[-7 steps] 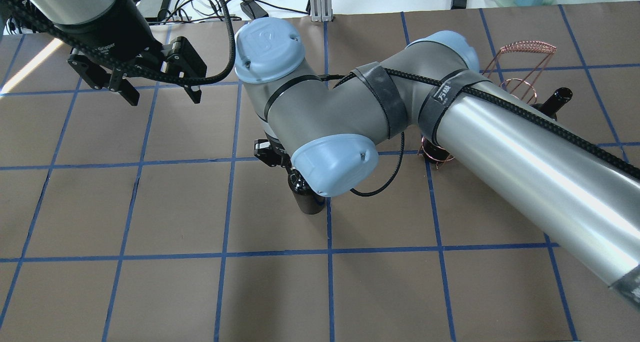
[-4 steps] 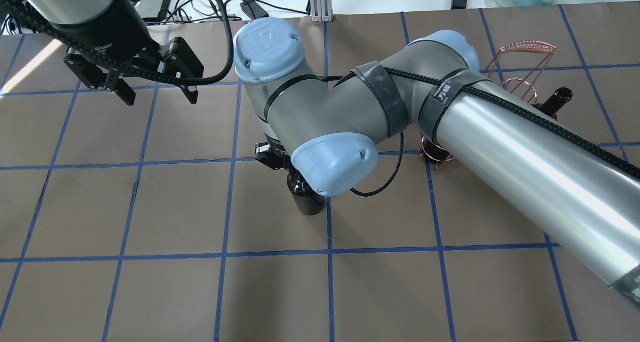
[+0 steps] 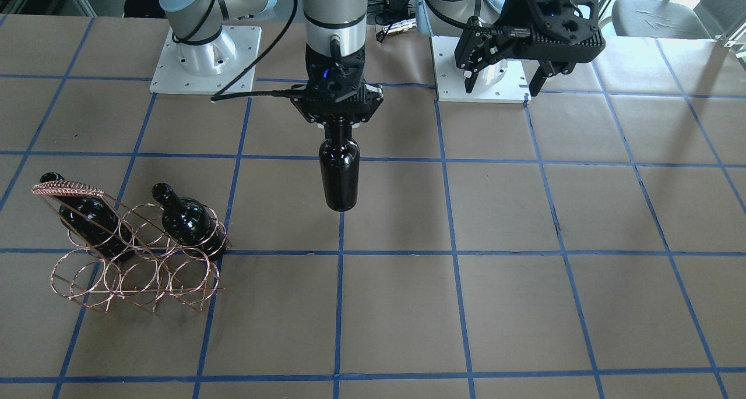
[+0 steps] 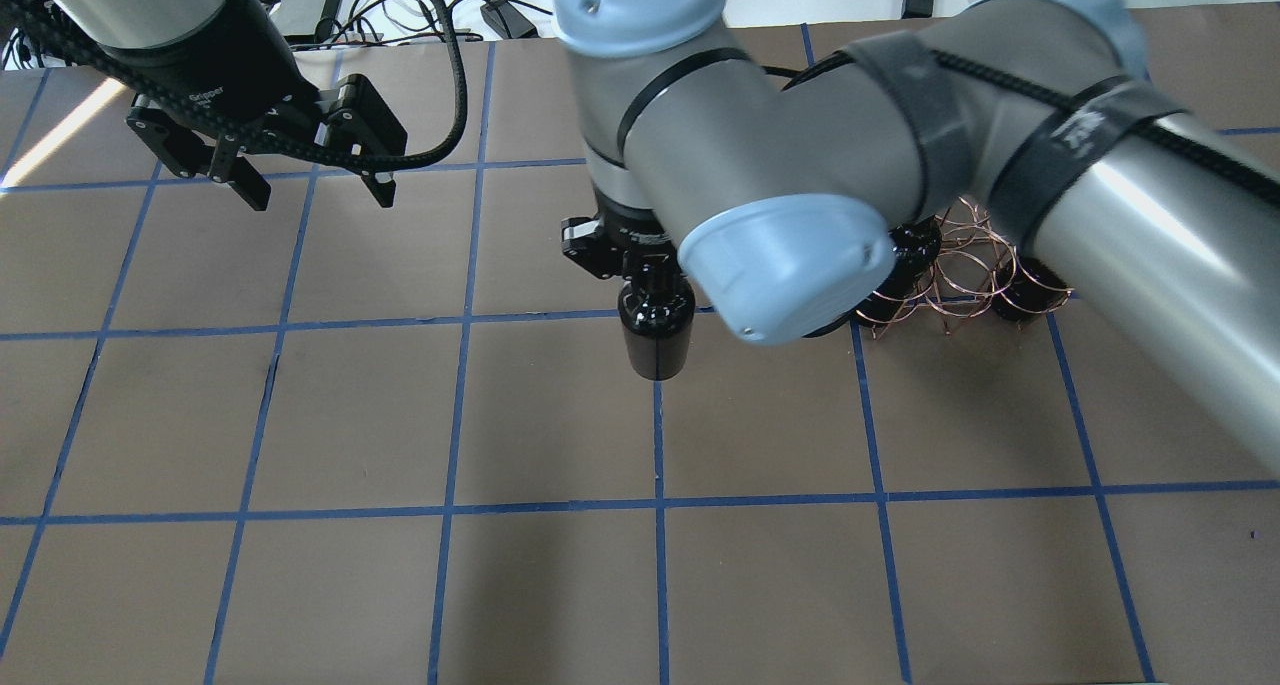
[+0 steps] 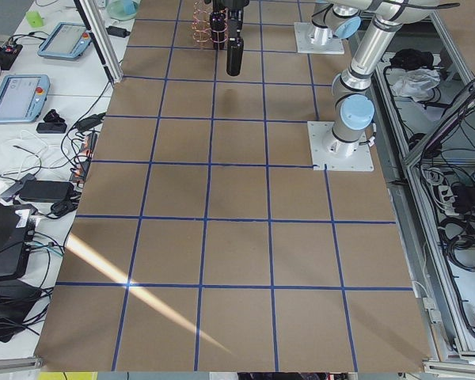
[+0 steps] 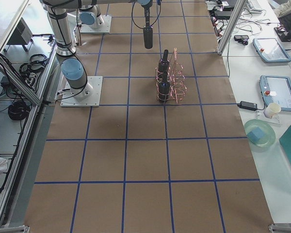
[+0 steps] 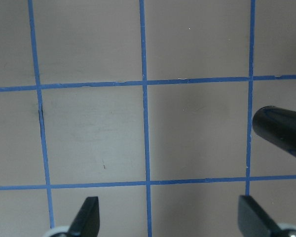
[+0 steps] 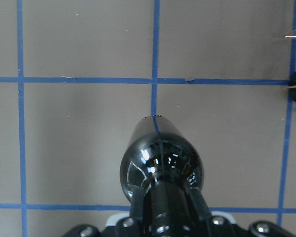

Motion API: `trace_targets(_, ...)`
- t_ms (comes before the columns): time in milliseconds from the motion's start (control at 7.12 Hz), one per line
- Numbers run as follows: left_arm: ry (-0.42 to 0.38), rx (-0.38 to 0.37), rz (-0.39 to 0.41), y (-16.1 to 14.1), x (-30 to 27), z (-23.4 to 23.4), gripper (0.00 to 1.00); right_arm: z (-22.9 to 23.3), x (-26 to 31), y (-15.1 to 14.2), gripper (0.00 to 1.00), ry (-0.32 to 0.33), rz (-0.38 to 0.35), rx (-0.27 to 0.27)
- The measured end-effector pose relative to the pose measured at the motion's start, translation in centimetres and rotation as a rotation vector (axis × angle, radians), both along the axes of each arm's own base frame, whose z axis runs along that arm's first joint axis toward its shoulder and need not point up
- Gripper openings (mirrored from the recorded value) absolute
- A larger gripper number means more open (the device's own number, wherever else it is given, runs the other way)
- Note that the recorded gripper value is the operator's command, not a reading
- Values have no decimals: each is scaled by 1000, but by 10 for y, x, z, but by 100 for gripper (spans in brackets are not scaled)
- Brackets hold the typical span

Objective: Place wine into wine basket
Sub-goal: 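Lift the bottle with the right gripper and carry it to the wire rack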

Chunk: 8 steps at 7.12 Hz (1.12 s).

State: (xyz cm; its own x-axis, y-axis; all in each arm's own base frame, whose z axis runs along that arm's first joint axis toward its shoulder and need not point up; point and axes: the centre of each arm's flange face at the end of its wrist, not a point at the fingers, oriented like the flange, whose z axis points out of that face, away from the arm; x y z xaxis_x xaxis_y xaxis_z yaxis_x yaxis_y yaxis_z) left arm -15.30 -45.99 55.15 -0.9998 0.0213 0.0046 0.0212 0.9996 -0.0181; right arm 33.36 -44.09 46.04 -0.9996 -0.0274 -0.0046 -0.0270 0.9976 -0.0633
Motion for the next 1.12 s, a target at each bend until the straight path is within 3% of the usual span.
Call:
trace_targets(421,-1,-1,1,0,0,0,100,63,-119,-2,1,44,81,48)
trace_targets(842,0,-1,3,0,0,0,100,77,-220,-20,0,57,150,61)
trace_targets(1123,-1,-1,3,0,0,0,100,77,-268,-32,0,50,131,58)
